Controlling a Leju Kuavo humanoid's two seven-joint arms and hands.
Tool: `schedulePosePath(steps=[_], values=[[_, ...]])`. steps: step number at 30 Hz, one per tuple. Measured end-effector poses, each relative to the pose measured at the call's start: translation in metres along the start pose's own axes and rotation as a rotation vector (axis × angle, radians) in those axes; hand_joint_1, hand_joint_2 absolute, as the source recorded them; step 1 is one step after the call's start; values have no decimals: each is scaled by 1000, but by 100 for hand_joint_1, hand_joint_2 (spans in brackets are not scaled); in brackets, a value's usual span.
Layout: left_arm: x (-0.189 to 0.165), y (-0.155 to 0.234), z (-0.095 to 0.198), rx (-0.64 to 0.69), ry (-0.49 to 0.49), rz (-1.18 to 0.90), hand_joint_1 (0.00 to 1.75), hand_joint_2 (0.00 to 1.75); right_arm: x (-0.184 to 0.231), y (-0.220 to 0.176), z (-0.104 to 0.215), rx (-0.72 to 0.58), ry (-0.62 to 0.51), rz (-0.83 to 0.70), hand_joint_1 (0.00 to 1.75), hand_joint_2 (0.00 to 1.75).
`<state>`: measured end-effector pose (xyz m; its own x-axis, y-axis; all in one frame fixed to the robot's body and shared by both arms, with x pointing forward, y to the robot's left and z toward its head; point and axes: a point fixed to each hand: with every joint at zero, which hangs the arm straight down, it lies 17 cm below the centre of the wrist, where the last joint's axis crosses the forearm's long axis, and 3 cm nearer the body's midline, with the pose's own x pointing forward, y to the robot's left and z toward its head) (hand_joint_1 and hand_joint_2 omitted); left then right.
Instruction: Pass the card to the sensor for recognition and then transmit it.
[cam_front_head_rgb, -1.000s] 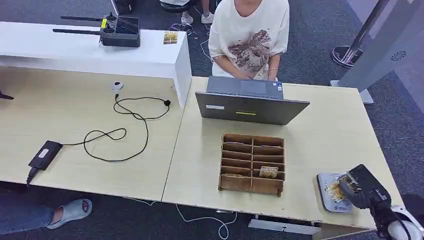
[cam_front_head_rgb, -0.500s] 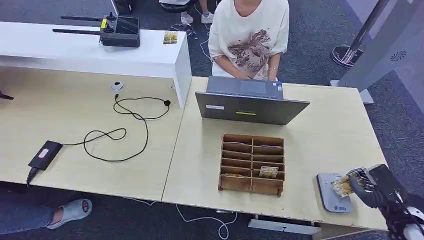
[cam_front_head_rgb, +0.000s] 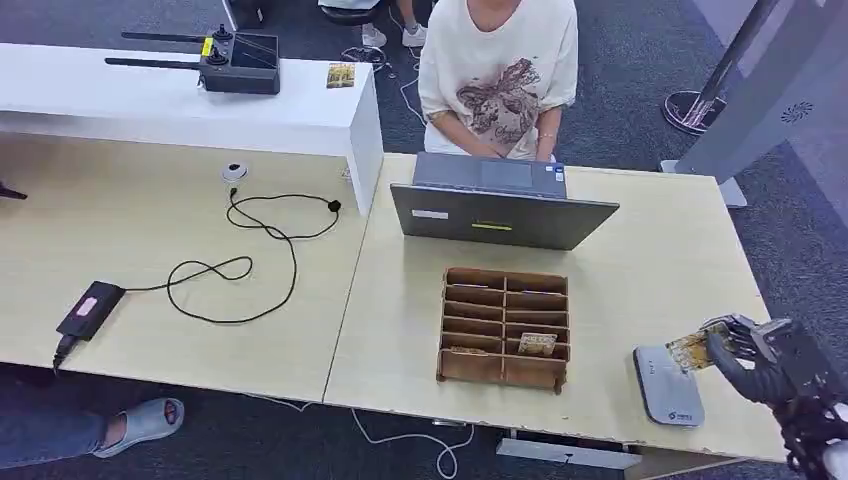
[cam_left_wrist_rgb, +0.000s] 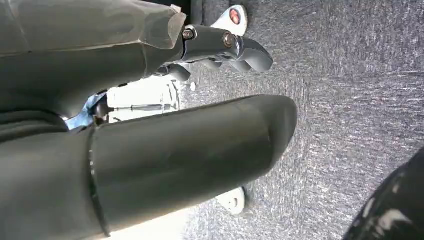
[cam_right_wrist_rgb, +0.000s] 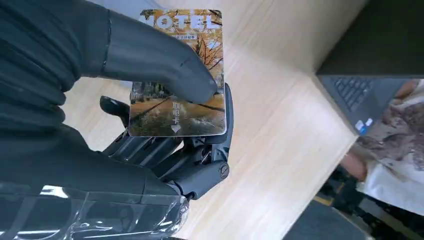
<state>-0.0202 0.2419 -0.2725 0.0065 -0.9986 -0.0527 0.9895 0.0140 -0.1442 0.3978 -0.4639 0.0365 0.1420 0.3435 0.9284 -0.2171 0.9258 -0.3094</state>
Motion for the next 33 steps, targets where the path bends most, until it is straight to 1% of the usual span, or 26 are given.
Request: schedulePosePath(steps=[7,12,19,27,33], values=[[0,-1,0,-4,0,-1,0,0,36,0,-7,6,-77,59,175,175],[0,-1,0,-5,-4,-2,0,0,52,0,-11,1,-113,92,175,175],[1,-1,0,-6,-7,-3,0,0,83,-3,-15,-26,-178,182,175,175],[1,-2,1,-13,-6,-5,0,0,112,-6,-21,-44,-220,280,175,175],[1,-1,0,-9,-9,-5,0,0,136,-26,-28,-92,-227,377,175,175]])
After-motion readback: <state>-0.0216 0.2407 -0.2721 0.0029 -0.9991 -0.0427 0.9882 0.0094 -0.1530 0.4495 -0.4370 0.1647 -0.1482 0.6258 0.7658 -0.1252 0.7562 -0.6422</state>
